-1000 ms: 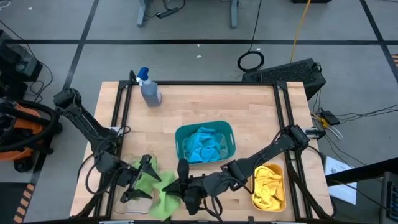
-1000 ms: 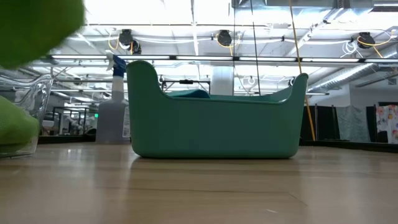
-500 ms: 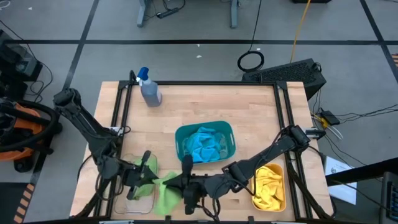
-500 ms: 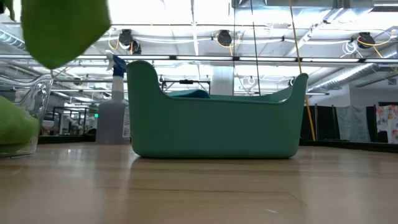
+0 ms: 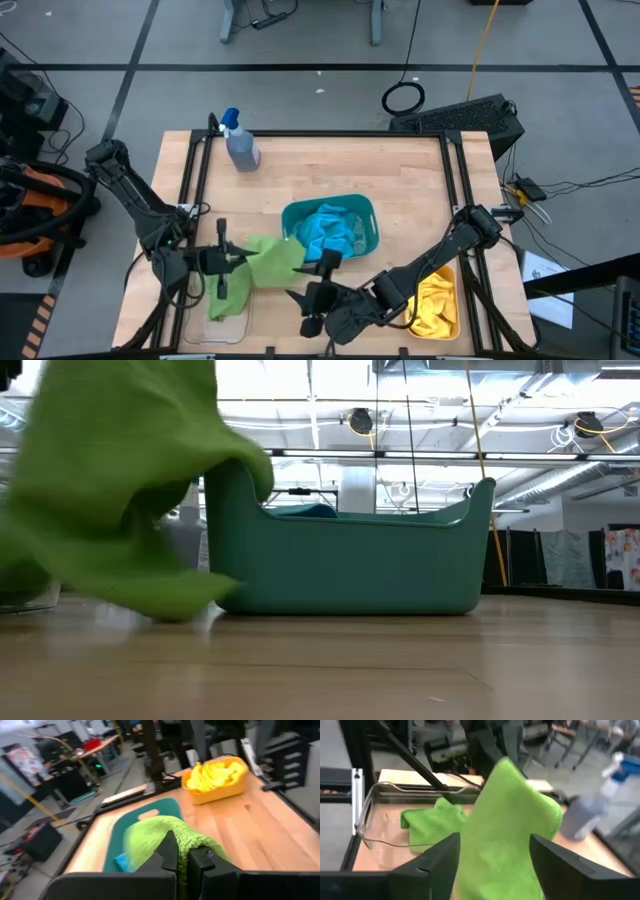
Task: Sort microfiber towel by color & place in baskets
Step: Put the green microfiber towel into the transparent bin
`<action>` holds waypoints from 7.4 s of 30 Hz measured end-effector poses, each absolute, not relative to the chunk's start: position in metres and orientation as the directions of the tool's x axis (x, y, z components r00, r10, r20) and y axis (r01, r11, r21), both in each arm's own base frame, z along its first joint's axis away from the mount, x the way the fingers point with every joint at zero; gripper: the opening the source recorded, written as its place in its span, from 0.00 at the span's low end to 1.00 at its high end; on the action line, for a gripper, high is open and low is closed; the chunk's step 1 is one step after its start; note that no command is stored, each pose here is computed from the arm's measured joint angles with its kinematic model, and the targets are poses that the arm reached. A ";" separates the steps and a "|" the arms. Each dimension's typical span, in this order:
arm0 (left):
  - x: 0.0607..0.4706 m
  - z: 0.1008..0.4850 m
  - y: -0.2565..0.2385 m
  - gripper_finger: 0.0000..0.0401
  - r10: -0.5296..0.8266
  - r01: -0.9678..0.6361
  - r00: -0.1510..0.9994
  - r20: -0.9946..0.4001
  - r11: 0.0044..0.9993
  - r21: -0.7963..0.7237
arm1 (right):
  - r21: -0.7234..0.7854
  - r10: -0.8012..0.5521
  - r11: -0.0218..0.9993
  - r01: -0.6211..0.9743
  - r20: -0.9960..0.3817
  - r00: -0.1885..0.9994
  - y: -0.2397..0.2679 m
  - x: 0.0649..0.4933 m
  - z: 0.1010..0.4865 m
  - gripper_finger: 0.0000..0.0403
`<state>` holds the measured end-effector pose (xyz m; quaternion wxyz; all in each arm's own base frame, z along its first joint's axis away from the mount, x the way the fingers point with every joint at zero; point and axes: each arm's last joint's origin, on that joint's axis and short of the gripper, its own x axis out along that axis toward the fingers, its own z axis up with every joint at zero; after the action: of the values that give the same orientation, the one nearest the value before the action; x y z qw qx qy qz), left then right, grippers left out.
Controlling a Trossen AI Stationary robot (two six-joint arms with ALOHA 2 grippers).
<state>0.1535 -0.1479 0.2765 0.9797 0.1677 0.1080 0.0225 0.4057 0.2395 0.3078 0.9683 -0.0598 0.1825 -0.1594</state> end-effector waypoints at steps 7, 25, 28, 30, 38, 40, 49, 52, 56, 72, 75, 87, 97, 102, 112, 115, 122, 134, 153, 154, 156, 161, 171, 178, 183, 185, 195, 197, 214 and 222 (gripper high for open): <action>0.153 0.280 -0.145 0.01 0.210 -0.143 0.966 -0.152 0.920 0.366 | -0.113 -0.340 0.940 0.322 -0.374 0.863 0.250 0.416 0.273 0.62; 0.155 0.313 -0.144 0.01 0.297 -0.287 0.954 0.033 0.884 0.369 | -0.102 -0.277 0.960 0.259 -0.446 0.851 0.250 0.449 0.207 0.62; 0.155 0.317 -0.145 0.01 0.267 -0.268 0.962 0.059 0.882 0.388 | -0.066 -0.234 0.971 0.230 -0.466 0.853 0.250 0.450 0.206 0.62; 0.155 0.318 -0.144 0.01 0.261 -0.265 0.963 0.065 0.878 0.399 | -0.052 -0.216 0.975 0.217 -0.468 0.857 0.250 0.451 0.206 0.62; 0.161 0.335 -0.145 0.01 -0.079 -0.047 0.967 0.243 0.880 0.473 | -0.047 -0.372 0.925 0.377 -0.310 0.875 0.236 0.466 0.214 0.62; 0.164 0.341 -0.142 0.01 -0.094 -0.052 0.956 0.279 0.878 0.475 | -0.027 -0.431 0.898 0.438 -0.251 0.867 0.232 0.469 0.220 0.62; 0.169 0.355 -0.136 0.01 -0.069 -0.090 0.949 0.308 0.876 0.473 | -0.051 -0.484 0.873 0.485 -0.223 0.846 0.211 0.480 0.223 0.62; 0.168 0.363 -0.135 0.01 -0.062 -0.102 0.943 0.328 0.883 0.459 | -0.026 -0.457 0.885 0.465 -0.239 0.857 0.207 0.485 0.215 0.62; 0.168 0.366 -0.134 0.01 -0.032 -0.143 0.943 0.330 0.859 0.492 | 0.014 -0.395 0.911 0.411 -0.253 0.883 0.212 0.491 0.197 0.62; 0.167 0.380 -0.122 0.01 0.090 -0.276 0.923 0.373 0.832 0.482 | 0.090 -0.311 0.937 0.337 -0.224 0.924 0.213 0.504 0.171 0.70; 0.168 0.384 -0.119 0.01 0.101 -0.286 0.920 0.380 0.834 0.471 | 0.108 -0.302 0.939 0.327 -0.200 0.932 0.212 0.505 0.174 0.70; 0.167 0.389 -0.121 0.01 0.021 -0.215 0.905 0.426 0.885 0.413 | 0.060 -0.409 0.907 0.416 -0.099 0.907 0.204 0.509 0.185 0.70; 0.166 0.390 -0.123 0.01 -0.034 -0.170 0.888 0.458 0.902 0.397 | 0.062 -0.431 0.894 0.444 -0.154 0.889 0.192 0.512 0.178 0.68; 0.165 0.391 -0.123 0.01 -0.058 -0.147 0.881 0.470 0.910 0.388 | 0.086 -0.429 0.892 0.444 -0.153 0.890 0.188 0.514 0.178 0.66; 0.166 0.389 -0.124 0.01 -0.077 -0.129 0.886 0.457 0.906 0.403 | 0.098 -0.045 0.994 0.054 -0.091 0.995 0.185 0.524 0.189 0.64; 0.166 0.389 -0.124 0.01 -0.076 -0.129 0.889 0.452 0.905 0.406 | 0.097 0.068 0.993 -0.061 -0.069 0.995 0.190 0.523 0.191 0.61; 0.167 0.387 -0.125 0.01 -0.077 -0.125 0.899 0.432 0.899 0.420 | 0.120 0.134 0.984 -0.135 0.015 0.991 0.191 0.523 0.199 0.58; 0.156 0.392 -0.116 0.01 -0.025 -0.162 0.909 0.417 0.899 0.406 | 0.204 0.341 0.921 -0.333 -0.001 0.940 0.200 0.521 0.198 0.63; 0.132 0.392 -0.117 0.01 -0.119 -0.024 0.931 0.346 0.924 0.381 | 0.211 0.221 0.945 -0.252 0.157 0.962 0.182 0.526 0.213 0.58; 0.133 0.391 -0.117 0.01 -0.120 -0.016 0.933 0.340 0.927 0.374 | 0.211 0.222 0.944 -0.252 0.157 0.962 0.183 0.526 0.213 0.52; 0.133 0.390 -0.118 0.01 -0.126 0.001 0.936 0.329 0.935 0.355 | 0.211 0.222 0.944 -0.253 0.157 0.962 0.183 0.526 0.213 0.38; 0.130 0.387 -0.123 0.01 -0.164 0.058 0.940 0.300 0.942 0.331 | 0.209 0.200 0.951 -0.230 0.154 0.968 0.182 0.526 0.213 0.04; 0.121 0.361 -0.141 0.01 -0.303 0.277 0.950 0.075 0.928 0.251 | 0.127 0.092 0.987 -0.096 0.037 0.995 0.199 0.514 0.224 0.01; 0.121 0.337 -0.157 0.01 -0.350 0.352 0.935 -0.048 0.915 0.197 | 0.028 0.077 0.997 -0.078 0.029 0.997 0.216 0.502 0.238 0.02; 0.124 0.327 -0.167 0.01 -0.356 0.367 0.930 -0.088 0.902 0.226 | 0.048 0.063 0.997 -0.066 0.074 0.995 0.226 0.496 0.245 0.11; 0.126 0.324 -0.169 0.01 -0.342 0.355 0.935 -0.098 0.906 0.229 | 0.035 0.096 0.994 -0.100 0.098 0.991 0.232 0.494 0.247 0.19; 0.133 0.309 -0.183 0.01 -0.365 0.397 0.916 -0.170 0.889 0.229 | 0.089 0.132 0.984 -0.152 0.202 0.971 0.243 0.487 0.258 0.63; 0.134 0.306 -0.185 0.01 -0.363 0.398 0.914 -0.179 0.887 0.236 | 0.104 0.135 0.982 -0.158 0.197 0.971 0.243 0.487 0.257 0.69; 0.140 0.290 -0.200 0.01 -0.452 0.509 0.855 -0.254 0.823 0.251 | 0.136 0.046 0.988 -0.074 0.198 0.979 0.226 0.494 0.257 0.52; 0.137 0.290 -0.202 0.16 -0.459 0.517 0.851 -0.257 0.818 0.251 | 0.074 0.055 0.995 -0.069 0.176 0.983 0.229 0.494 0.255 0.05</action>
<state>0.1370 -0.2021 0.2897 0.9490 0.1575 0.0926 -0.2571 0.4937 0.2285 0.2550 0.9949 0.0398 -0.0872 0.0310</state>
